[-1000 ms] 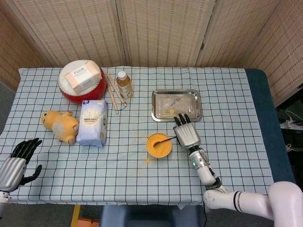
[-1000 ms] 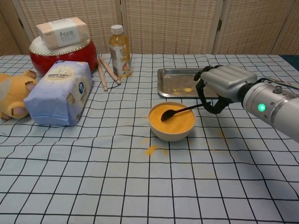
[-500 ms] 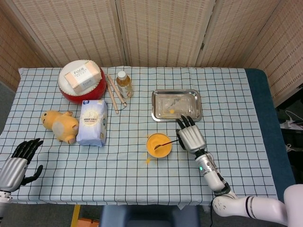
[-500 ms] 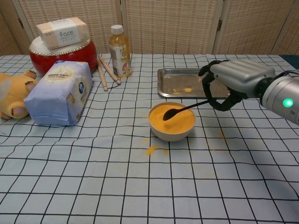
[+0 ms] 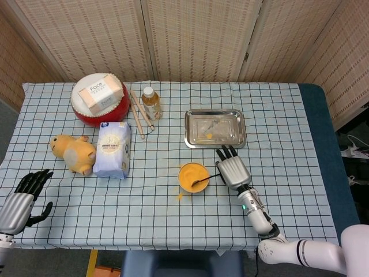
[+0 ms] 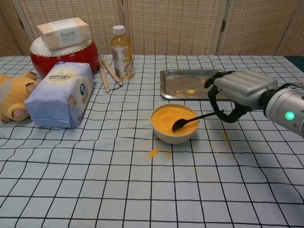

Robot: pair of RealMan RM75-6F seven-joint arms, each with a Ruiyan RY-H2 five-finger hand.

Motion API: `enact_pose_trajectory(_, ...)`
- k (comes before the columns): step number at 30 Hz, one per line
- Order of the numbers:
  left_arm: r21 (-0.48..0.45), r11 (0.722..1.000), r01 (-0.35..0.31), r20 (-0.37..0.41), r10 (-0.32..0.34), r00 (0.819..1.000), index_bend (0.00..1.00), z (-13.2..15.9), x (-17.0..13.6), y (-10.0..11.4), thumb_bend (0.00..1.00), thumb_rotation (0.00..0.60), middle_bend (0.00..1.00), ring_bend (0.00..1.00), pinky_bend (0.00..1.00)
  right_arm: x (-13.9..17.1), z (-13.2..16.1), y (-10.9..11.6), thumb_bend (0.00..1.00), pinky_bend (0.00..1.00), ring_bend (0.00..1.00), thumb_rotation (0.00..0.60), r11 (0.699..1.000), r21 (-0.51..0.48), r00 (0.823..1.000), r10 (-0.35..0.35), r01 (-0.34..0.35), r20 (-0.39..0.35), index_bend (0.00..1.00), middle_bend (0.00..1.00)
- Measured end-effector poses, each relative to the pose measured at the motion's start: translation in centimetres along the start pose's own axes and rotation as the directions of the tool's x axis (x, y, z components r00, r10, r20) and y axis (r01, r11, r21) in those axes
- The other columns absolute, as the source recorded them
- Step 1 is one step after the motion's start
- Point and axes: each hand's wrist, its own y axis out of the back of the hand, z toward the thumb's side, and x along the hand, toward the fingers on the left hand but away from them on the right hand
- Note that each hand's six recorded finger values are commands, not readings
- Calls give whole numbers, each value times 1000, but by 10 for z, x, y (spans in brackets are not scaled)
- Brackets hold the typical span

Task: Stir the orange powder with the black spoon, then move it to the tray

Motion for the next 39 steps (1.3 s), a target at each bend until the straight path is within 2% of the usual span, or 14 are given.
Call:
enact_pose_trajectory(11, -8, 1000, -7, -1, 7, 1000, 0, -3, 1, 3, 473, 600, 0, 0, 36, -23, 6, 4, 598, 89, 0, 600, 999, 28, 999, -25, 23, 37, 835, 129)
enact_pose_trajectory(19, -3, 1000, -7, -4, 7, 1000, 0, -2, 0, 2, 473, 600, 0, 0, 36, -23, 3, 13, 598, 102, 0, 600, 996, -47, 997, -69, 70, 32, 836, 140)
enact_pose_trajectory(26, -6, 1000, -6, -4, 6, 1000, 0, -2, 1, 2, 473, 600, 0, 0, 36, -33, -2, 23, 598, 111, 0, 600, 994, -56, 995, -91, 94, 51, 836, 143)
enact_pose_trajectory(33, -11, 1000, -12, -5, 12, 1000, 0, -3, 0, 4, 472, 600, 0, 0, 38, -39, 0, 20, 599, 111, 0, 600, 996, -44, 996, -79, 81, 52, 836, 143)
enact_pose_trajectory(39, -14, 1000, -17, 0, 17, 1000, 0, -3, -1, 6, 473, 600, 0, 0, 42, -36, 8, 1, 601, 111, 0, 600, 1000, 8, 1000, -12, 12, 16, 841, 143)
